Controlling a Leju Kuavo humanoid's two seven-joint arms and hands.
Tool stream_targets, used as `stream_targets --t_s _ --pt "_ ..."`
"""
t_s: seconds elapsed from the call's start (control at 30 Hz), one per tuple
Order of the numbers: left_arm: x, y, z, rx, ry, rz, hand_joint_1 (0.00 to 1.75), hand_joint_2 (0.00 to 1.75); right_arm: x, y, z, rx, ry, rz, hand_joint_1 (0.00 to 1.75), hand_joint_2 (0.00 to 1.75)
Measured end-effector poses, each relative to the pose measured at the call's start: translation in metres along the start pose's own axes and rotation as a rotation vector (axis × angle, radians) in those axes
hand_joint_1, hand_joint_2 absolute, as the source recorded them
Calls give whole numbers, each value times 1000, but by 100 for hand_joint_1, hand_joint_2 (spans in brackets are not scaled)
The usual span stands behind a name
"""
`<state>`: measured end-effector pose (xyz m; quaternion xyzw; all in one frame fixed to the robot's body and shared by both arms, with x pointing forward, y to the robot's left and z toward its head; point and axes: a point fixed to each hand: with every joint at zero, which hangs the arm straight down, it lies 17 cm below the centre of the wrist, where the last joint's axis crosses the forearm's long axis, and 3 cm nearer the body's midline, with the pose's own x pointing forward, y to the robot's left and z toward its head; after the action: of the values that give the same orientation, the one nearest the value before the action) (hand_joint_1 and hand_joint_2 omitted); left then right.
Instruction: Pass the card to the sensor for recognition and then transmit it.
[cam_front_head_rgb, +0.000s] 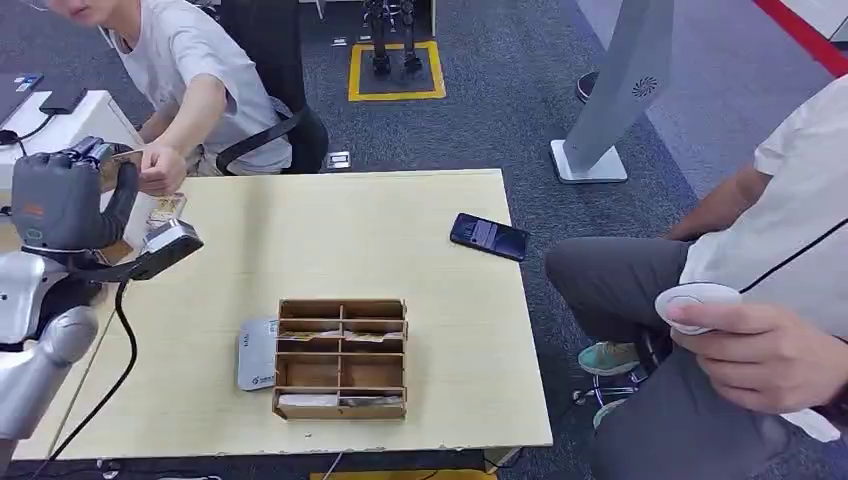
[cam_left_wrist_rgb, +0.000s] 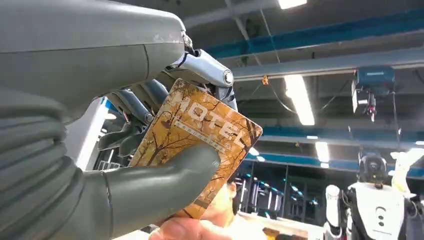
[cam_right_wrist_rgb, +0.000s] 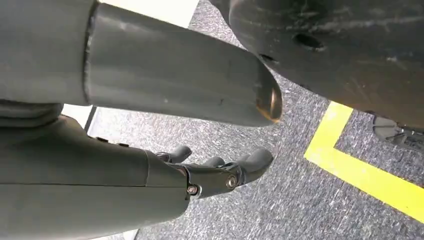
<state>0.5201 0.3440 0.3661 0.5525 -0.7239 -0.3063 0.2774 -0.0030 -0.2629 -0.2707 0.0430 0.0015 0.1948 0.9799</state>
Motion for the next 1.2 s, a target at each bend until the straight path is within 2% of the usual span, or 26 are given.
stream_targets --t_s 0.27,0.3,0.33,0.93,1.1,1.2 --pt "2 -9 2 -18 9 8 175 175 -1 0 -1 -2 3 3 0 0" --pt "2 -10 2 -19 11 9 131 175 -1 0 -1 -3 3 3 0 0" --pt "2 -10 2 -21 12 8 0 175 -1 -1 -1 -4 3 4 0 0" --pt "8 -3 5 36 -14 -3 0 175 -2 0 -1 0 6 -3 0 0" --pt "2 -3 12 46 -4 0 0 175 -5 1 -1 0 15 -8 0 0" --pt "-14 -1 25 51 15 -20 0 175 -6 0 -1 -19 11 -27 0 0"
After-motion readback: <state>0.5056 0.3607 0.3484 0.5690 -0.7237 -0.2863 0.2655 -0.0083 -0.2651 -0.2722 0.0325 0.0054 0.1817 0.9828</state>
